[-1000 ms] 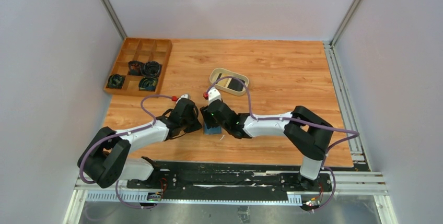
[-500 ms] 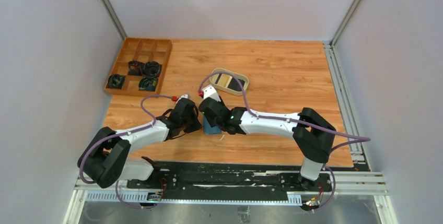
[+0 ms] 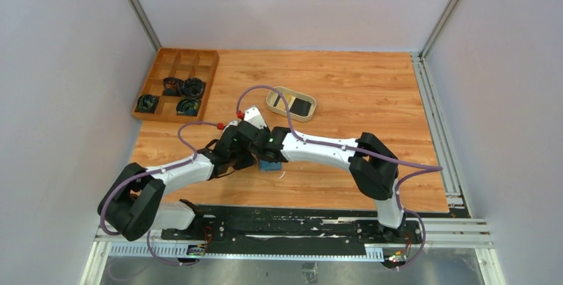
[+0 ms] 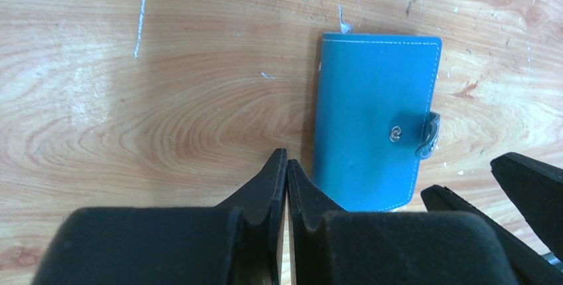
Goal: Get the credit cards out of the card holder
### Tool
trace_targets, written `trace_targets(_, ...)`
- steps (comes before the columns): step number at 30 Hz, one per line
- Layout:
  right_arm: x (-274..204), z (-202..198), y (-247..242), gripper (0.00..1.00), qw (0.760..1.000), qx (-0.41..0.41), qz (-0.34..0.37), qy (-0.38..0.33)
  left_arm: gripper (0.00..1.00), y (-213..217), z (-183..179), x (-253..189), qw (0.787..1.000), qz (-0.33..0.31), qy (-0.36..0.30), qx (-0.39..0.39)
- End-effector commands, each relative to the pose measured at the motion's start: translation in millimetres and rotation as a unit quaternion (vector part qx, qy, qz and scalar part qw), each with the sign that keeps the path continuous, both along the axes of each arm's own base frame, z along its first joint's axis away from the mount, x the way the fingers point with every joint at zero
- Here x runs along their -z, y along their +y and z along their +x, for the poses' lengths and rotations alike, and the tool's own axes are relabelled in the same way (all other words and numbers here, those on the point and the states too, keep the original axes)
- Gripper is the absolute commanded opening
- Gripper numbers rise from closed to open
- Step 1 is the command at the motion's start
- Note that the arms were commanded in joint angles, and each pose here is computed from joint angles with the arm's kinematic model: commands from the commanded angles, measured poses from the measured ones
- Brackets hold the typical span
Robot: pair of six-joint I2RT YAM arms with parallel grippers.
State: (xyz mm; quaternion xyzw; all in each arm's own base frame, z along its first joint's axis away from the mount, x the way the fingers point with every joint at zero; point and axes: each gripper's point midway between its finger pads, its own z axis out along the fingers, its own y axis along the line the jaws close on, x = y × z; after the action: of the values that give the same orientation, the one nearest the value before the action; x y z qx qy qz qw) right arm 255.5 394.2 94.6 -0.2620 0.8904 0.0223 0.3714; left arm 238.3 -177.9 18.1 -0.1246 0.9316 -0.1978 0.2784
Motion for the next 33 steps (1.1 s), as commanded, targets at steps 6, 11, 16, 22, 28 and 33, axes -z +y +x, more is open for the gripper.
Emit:
trace_targets(6, 31.2, -17.5, -31.2, 0.36, 0.995, 0.066, -0.057, 0.054, 0.09, 1.2, -7.4, 7.4, 1.000, -0.024, 0.005, -0.005)
trace_targets(11, 16.5, -14.7, -38.9, 0.35, 0.996, 0.086, -0.014, 0.031, 0.10, 10.8, -4.8, 11.3, 0.999, -0.047, 0.008, -0.022)
trace_targets(16, 18.2, -11.9, -41.5, 0.35, 0.995, 0.090, -0.014, 0.029, 0.09, 27.0, 0.1, 9.1, 0.998, -0.044, 0.006, -0.040)
trace_targets(22, 26.5, -12.6, -34.2, 0.34, 0.994, 0.092, -0.035, 0.049, 0.10, 40.3, 3.2, 4.7, 0.998, -0.040, -0.002, -0.055)
trace_targets(28, 30.8, -5.1, -26.7, 0.33, 0.994, 0.088, -0.045, 0.043, 0.10, 43.6, -3.7, 10.6, 0.998, -0.041, 0.005, -0.056)
trace_targets(33, 44.2, -0.5, -28.3, 0.31, 0.992, 0.097, -0.071, 0.042, 0.10, 43.1, -4.7, 10.9, 0.998, -0.045, 0.006, -0.054)
